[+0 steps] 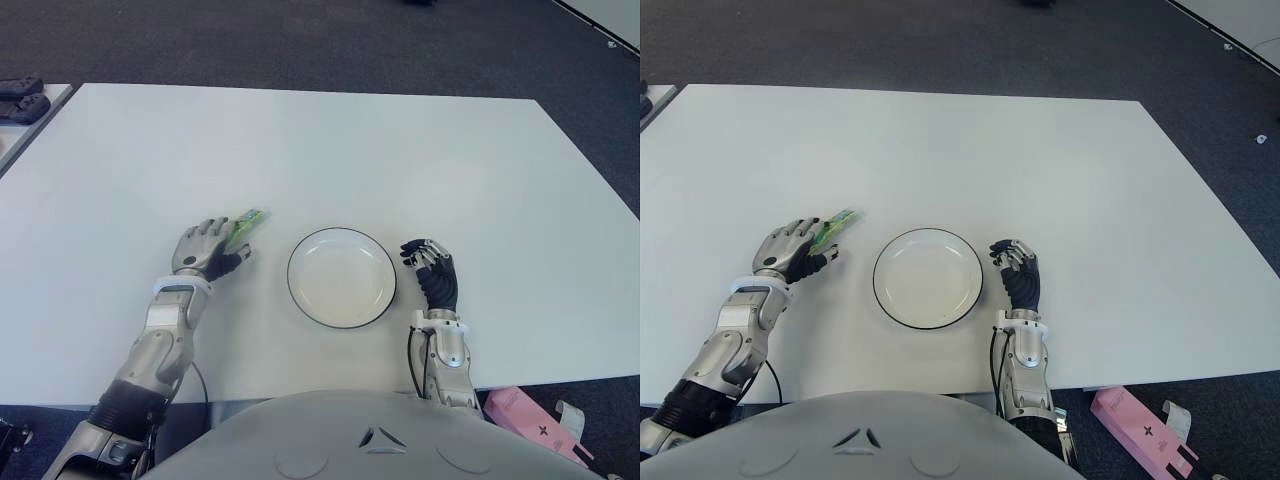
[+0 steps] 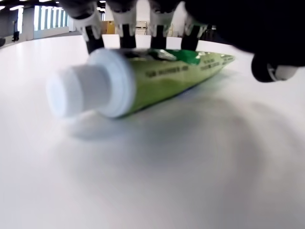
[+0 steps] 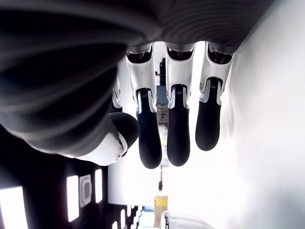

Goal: Put the toothpaste on the table into the plate.

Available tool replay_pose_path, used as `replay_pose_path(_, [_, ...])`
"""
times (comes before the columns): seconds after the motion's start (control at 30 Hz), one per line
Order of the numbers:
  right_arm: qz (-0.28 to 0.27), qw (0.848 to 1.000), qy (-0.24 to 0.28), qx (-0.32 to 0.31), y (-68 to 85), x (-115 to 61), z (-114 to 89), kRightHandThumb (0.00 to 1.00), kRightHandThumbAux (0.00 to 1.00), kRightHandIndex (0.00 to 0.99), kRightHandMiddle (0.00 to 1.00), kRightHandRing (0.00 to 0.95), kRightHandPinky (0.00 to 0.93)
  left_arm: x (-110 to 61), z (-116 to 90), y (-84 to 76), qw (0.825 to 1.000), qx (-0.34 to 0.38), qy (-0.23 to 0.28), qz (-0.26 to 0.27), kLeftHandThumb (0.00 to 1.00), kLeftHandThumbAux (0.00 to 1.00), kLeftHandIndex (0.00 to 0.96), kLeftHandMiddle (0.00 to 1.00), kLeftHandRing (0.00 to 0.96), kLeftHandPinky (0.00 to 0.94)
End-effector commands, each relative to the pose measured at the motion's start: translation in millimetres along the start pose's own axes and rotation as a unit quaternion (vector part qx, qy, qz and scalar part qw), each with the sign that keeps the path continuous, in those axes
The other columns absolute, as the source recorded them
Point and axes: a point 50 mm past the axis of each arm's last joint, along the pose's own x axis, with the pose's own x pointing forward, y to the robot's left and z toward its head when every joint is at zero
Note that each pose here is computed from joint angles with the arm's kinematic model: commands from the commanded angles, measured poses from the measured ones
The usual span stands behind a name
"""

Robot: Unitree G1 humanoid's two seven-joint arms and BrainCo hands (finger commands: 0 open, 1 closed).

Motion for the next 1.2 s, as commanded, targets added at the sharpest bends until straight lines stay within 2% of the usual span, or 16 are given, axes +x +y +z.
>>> replay_pose_path(0.03, [-0.005, 1.0, 0.029, -0.003, -0.3, -4.6, -8, 0.707, 0.726, 0.425, 0.48, 0.464, 0.463, -1.0, 3, -13.0, 0.999, -0.006, -0.012, -0.029, 0.463, 0.084, 0.0, 0.0, 0.0, 0.0])
replay_pose_path(0.6, [-0.014, 0.999, 0.043, -0.004, -0.6, -7.9, -7, 0.707, 0.726, 0.427, 0.473, 0.447, 0.439, 7.1, 9, -35.0, 0.998, -0.01, -0.022, -0.065, 0.441, 0.087, 0.0, 0.0, 0.0, 0.0])
replay_pose_path(0.73, [-0.015, 0.999, 0.045, -0.005, -1.0, -8.3, -6, 0.707, 0.726, 0.427, 0.471, 0.441, 0.434, 10.4, 9, -47.2, 0.997, -0.012, -0.012, -0.07, 0.439, 0.1, 0.0, 0.0, 0.0, 0.0])
replay_pose_path(1.1, [-0.013, 0.999, 0.041, -0.009, -2.1, -9.2, -5, 0.706, 0.726, 0.427, 0.471, 0.446, 0.448, 8.9, 15, -61.2, 0.997, -0.052, 0.048, -0.041, 0.523, 0.215, 0.0, 0.0, 0.0, 0.011])
replay_pose_path(1.2, [-0.012, 0.999, 0.041, -0.011, -2.9, -9.4, -5, 0.707, 0.726, 0.427, 0.47, 0.446, 0.444, 8.2, 16, -65.7, 0.995, -0.069, 0.064, -0.02, 0.559, 0.251, 0.0, 0.001, 0.0, 0.09])
